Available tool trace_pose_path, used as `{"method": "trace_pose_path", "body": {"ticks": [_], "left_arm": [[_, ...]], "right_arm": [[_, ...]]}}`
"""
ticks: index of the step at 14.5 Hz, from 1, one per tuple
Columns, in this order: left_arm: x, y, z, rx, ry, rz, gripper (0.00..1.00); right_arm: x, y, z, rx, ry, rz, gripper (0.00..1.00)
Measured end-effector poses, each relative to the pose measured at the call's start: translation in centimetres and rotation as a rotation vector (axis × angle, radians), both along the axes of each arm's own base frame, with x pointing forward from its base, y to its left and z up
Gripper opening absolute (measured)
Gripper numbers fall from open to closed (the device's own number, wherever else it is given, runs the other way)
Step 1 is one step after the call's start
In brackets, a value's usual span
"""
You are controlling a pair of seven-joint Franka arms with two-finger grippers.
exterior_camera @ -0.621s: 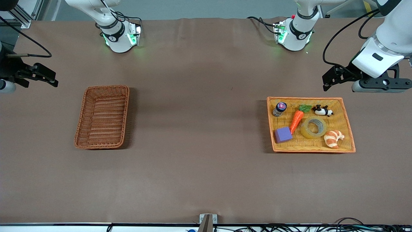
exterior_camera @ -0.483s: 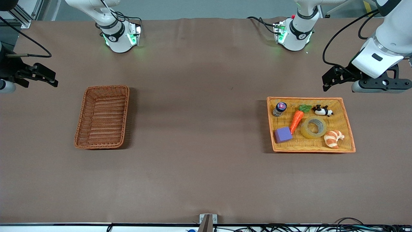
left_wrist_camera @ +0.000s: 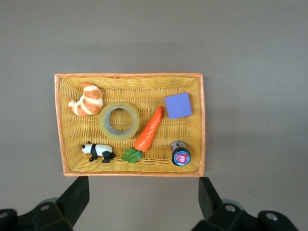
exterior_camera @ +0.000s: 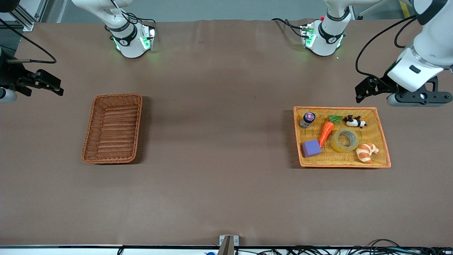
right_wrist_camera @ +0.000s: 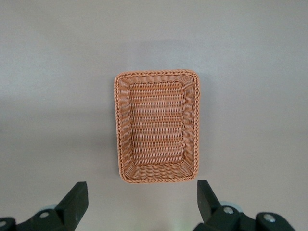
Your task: Move tape to another basket
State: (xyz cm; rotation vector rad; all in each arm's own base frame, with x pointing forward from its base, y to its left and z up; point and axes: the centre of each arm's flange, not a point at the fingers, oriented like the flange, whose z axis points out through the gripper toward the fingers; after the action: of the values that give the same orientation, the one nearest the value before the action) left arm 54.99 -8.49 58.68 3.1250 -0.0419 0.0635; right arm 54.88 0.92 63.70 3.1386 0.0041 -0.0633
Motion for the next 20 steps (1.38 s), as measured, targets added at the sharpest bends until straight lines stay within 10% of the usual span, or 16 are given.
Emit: {"method": "trace_pose_path", "body": {"ticks": [20], "left_arm": [[2.2,9.9,-33.7,0.072,0.169,0.065,0.98]], "right_arm": [[0.0,0.0,-0.6,0.000,0.014,0.000,1.00]]}}
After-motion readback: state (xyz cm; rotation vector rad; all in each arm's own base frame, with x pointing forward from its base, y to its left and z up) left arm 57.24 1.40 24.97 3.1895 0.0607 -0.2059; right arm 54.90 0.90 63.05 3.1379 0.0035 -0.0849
